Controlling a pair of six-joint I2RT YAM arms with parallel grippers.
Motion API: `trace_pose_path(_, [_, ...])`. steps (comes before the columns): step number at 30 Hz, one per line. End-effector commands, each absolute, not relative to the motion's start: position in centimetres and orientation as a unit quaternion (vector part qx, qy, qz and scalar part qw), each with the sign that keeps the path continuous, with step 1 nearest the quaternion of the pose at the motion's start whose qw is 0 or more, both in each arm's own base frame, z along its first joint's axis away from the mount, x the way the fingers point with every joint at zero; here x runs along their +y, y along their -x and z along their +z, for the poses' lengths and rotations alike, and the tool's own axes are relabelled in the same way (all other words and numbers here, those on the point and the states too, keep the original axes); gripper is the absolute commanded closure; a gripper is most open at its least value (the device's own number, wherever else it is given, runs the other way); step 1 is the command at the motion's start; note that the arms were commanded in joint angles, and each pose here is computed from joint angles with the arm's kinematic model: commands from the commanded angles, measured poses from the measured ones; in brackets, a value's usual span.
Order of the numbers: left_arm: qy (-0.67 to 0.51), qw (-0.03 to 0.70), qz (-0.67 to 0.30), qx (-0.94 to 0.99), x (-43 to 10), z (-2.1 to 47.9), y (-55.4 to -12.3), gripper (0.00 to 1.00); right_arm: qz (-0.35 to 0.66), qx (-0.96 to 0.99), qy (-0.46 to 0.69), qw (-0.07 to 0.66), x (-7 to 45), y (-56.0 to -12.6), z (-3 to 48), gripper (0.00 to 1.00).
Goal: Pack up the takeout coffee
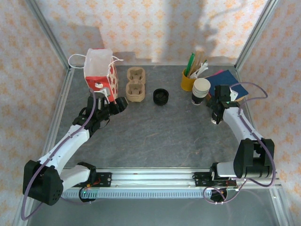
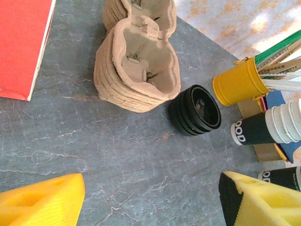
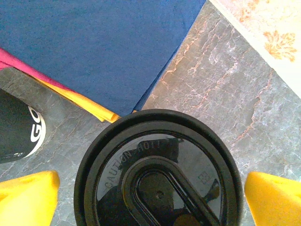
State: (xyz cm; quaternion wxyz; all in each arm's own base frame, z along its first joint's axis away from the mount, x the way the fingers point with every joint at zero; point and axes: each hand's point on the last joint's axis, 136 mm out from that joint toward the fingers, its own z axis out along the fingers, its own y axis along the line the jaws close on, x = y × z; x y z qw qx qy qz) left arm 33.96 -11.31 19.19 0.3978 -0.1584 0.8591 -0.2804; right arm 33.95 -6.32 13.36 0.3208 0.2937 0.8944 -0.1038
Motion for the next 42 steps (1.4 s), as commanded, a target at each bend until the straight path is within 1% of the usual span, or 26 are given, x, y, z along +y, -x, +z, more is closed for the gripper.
trace_pose_path(1, [0.154, 0.422, -0.289, 0.845, -11.1, 21.5, -34.3, 0.23, -0.122, 0.875, -0.307, 0.353, -7.4, -33.9, 16.9, 0.0])
trace_pose_path(5, [0.153, 0.424, -0.285, 0.846, -11.0, 21.9, -34.4, 0.23, -0.109, 0.863, -0.305, 0.387, -7.3, -33.9, 20.5, 0.0])
trace_pose_path(7, [0.152, 0.426, -0.285, 0.845, -11.1, 22.1, -34.5, 0.23, -0.074, 0.859, -0.296, 0.412, -6.4, -34.0, 22.8, 0.0])
trace_pose_path(11, [0.152, 0.427, -0.286, 0.844, -11.2, 22.5, -34.7, 0.23, 0.038, 0.836, -0.276, 0.472, -3.4, -33.8, 27.6, 0.02])
trace_pose_path(14, [0.15, 0.426, -0.283, 0.846, -11.7, 22.5, -35.0, 0.23, 0.167, 0.807, -0.237, 0.514, 0.4, -33.3, 31.3, 0.02])
trace_pose_path(16, [0.147, 0.425, -0.278, 0.849, -12.2, 22.4, -35.2, 0.24, 0.247, 0.792, -0.209, 0.518, 3.0, -32.9, 32.7, 0.03])
trace_pose_path(19, [0.142, 0.424, -0.274, 0.851, -13.3, 22.4, -35.7, 0.24, 0.357, 0.769, -0.172, 0.502, 6.7, -32.3, 33.8, 0.05])
trace_pose_path(21, [0.14, 0.423, -0.271, 0.853, -13.9, 22.2, -36.1, 0.24, 0.395, 0.76, -0.147, 0.494, 8.6, -32.0, 34.0, 0.06])
trace_pose_path(24, [0.15, 0.42, -0.261, 0.856, -14.3, 21.6, -37.0, 0.25, 0.415, 0.756, -0.133, 0.488, 10.9, -31.8, 33.6, 0.06])
trace_pose_path(27, [0.167, 0.422, -0.259, 0.852, -14.4, 21.2, -38.2, 0.27, 0.448, 0.754, -0.12, 0.465, 13.7, -31.7, 32.2, 0.06])
trace_pose_path(29, [0.179, 0.427, -0.252, 0.85, -14.3, 20.9, -39.2, 0.27, 0.448, 0.767, -0.11, 0.446, 15.6, -31.9, 30.8, 0.07])
trace_pose_path(32, [0.194, 0.429, -0.242, 0.849, -14.3, 20.2, -40.7, 0.34, 0.445, 0.781, -0.093, 0.428, 18.1, -31.8, 29.1, 0.07])
trace_pose_path(38, [0.233, 0.42, -0.223, 0.848, -13.9, 17.8, -43.2, 0.41, 0.441, 0.798, -0.078, 0.404, 21.1, -31.8, 26.1, 0.08])
trace_pose_path(42, [0.257, 0.411, -0.219, 0.847, -13.5, 16.4, -44.6, 0.45, 0.428, 0.81, -0.072, 0.394, 22.0, -31.9, 24.8, 0.09])
